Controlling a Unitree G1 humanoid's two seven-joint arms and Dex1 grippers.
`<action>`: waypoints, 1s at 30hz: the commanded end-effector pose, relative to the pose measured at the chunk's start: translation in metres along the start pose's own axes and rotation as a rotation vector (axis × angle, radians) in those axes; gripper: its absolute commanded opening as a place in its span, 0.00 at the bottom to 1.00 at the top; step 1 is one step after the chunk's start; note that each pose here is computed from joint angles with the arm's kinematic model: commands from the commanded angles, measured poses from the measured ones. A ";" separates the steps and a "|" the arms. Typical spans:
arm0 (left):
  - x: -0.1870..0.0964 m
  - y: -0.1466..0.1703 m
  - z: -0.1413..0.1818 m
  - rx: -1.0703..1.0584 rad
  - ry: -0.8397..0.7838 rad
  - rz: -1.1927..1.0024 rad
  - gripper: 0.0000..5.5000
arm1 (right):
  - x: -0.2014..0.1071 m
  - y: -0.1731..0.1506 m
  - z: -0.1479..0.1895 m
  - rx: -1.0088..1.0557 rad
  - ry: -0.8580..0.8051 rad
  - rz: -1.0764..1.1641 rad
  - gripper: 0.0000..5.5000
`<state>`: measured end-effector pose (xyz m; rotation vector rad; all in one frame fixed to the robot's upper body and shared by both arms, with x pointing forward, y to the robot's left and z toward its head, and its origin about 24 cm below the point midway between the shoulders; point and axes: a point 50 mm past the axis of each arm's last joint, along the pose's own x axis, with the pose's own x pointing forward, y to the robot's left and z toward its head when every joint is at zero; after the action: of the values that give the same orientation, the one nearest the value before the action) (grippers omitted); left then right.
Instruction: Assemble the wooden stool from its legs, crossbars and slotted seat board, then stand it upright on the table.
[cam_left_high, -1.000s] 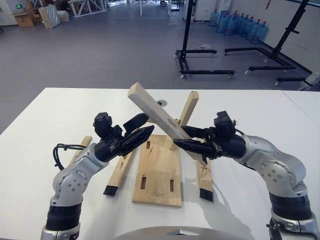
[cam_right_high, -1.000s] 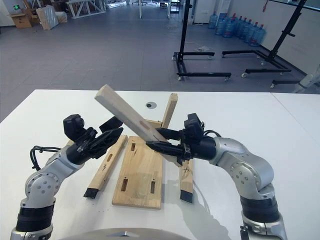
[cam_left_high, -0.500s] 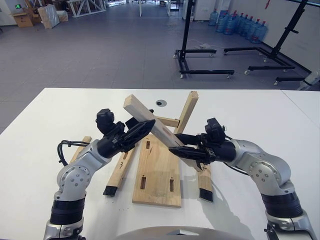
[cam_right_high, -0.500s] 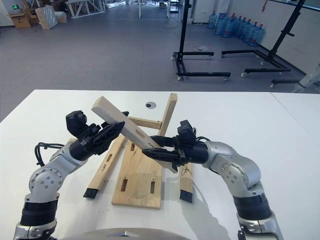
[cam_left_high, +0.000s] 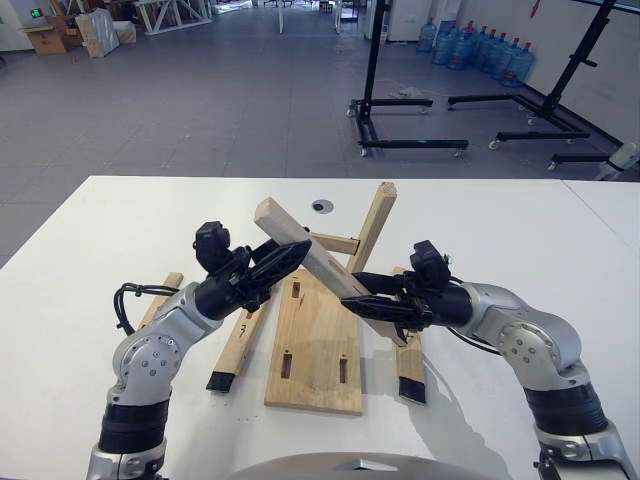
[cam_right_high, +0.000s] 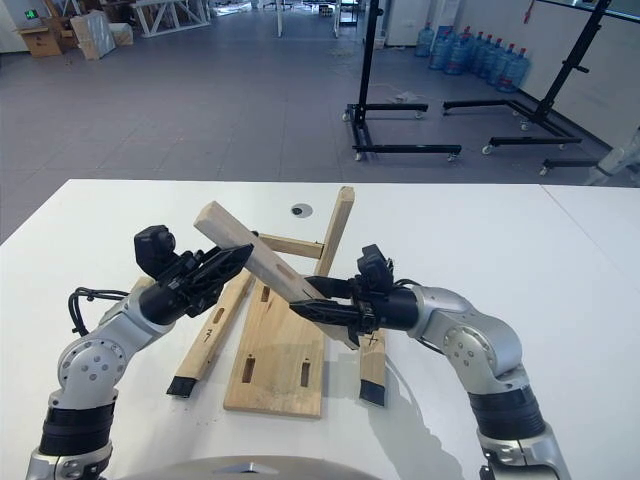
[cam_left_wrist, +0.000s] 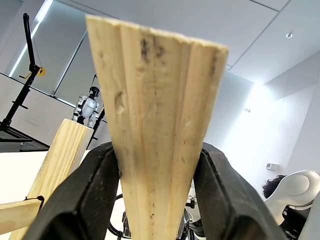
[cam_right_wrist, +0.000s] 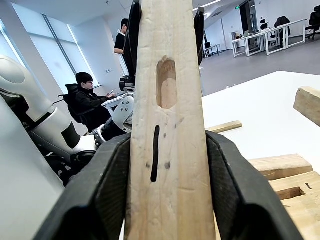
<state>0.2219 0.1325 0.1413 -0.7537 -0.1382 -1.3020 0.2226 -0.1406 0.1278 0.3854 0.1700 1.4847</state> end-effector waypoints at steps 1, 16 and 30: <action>0.000 -0.001 0.004 0.021 -0.016 -0.003 0.38 | -0.004 -0.003 -0.003 0.007 0.035 -0.021 0.37; -0.039 0.025 0.023 0.177 0.144 0.174 0.38 | -0.021 -0.007 0.003 -0.048 0.109 -0.142 0.73; -0.041 0.083 0.069 0.291 0.423 0.114 0.38 | -0.016 0.005 0.085 -0.365 0.018 -0.094 0.78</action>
<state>0.3032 0.1966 0.1272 -0.3193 0.0344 -1.2778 0.2470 -0.1685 0.1919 0.1091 -0.0232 1.3730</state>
